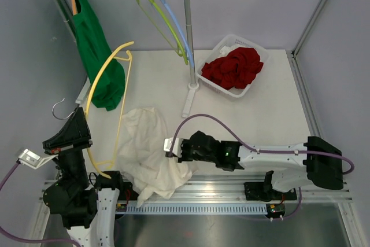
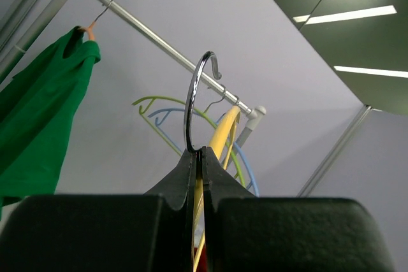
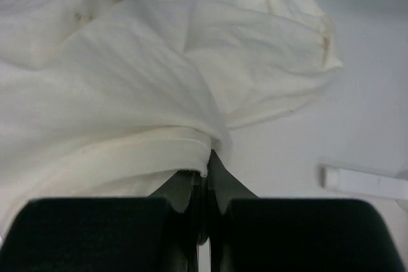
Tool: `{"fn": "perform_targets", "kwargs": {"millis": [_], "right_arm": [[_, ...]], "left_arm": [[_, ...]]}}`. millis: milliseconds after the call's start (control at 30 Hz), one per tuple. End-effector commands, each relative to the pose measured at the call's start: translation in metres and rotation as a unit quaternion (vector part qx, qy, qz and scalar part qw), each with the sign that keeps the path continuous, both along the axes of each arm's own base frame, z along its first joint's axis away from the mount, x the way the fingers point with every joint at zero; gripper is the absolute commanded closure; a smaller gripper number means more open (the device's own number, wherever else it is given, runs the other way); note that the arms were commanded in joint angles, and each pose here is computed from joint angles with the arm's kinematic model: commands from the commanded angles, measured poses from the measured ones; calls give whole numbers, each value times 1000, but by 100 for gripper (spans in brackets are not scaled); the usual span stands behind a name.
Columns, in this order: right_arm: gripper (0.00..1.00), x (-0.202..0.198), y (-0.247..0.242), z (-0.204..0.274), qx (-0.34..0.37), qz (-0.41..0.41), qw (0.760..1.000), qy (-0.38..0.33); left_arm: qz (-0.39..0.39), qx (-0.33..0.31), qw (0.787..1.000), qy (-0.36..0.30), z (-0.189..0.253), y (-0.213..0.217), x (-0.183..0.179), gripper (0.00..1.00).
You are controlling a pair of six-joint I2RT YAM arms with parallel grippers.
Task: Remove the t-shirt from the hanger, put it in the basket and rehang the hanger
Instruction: Place the tshirt into the basket
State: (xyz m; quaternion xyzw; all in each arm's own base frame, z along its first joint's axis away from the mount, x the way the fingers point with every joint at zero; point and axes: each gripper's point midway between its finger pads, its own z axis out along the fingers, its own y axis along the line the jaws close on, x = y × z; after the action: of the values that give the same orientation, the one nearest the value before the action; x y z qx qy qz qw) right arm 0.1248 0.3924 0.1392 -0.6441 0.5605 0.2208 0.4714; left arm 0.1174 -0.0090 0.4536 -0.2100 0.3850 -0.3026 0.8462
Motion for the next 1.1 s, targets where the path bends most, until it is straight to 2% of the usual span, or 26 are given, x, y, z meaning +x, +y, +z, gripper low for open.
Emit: {"fn": "perform_targets", "kwargs": {"millis": [0, 67, 167, 233, 267, 333, 400, 500, 600, 633, 667, 700, 800, 833, 900, 1067], "right_arm": [[100, 46, -14, 65, 136, -117, 984, -21], [100, 65, -40, 88, 187, -185, 964, -40], [100, 83, -82, 133, 292, -261, 919, -43], [100, 94, -121, 170, 375, -318, 870, -39], [100, 97, -133, 182, 398, -331, 855, -38], [100, 107, -153, 210, 421, -366, 829, -37], [100, 119, -159, 217, 397, -399, 826, -43], [100, 143, -181, 252, 413, -477, 772, -73], [100, 154, -203, 273, 449, -499, 738, -67], [100, 153, -211, 294, 474, -495, 726, -62], [100, 157, -218, 296, 476, -506, 718, -46], [100, 154, -223, 328, 501, -498, 707, -39], [100, 154, -223, 359, 494, -495, 713, -38], [100, 155, -226, 386, 510, -495, 702, -45], [100, 156, -231, 410, 513, -500, 694, -67], [100, 161, -242, 482, 561, -495, 654, -112]], "left_arm": [[12, 13, 997, -69, 8, -1, -57, 100], [9, 29, 998, -48, 2, -5, -54, 100], [19, 44, 998, -32, -5, -4, -50, 100], [25, 52, 998, -21, -9, -4, -47, 100], [26, 56, 998, -18, -11, -4, -47, 100], [26, 64, 998, -13, -13, -5, -45, 100], [24, 66, 997, -9, -16, -6, -40, 100], [22, 69, 997, -8, -18, -7, -37, 100], [23, 71, 997, -9, -17, -7, -38, 100], [23, 71, 997, -8, -17, -7, -38, 100], [24, 73, 997, -8, -18, -7, -38, 100], [22, 76, 997, -8, -17, -8, -39, 100], [23, 86, 996, -10, -16, -9, -40, 100], [23, 86, 996, -9, -17, -10, -40, 100], [23, 87, 996, -6, -18, -10, -40, 100], [20, 76, 997, 2, -20, -9, -39, 100]]}}
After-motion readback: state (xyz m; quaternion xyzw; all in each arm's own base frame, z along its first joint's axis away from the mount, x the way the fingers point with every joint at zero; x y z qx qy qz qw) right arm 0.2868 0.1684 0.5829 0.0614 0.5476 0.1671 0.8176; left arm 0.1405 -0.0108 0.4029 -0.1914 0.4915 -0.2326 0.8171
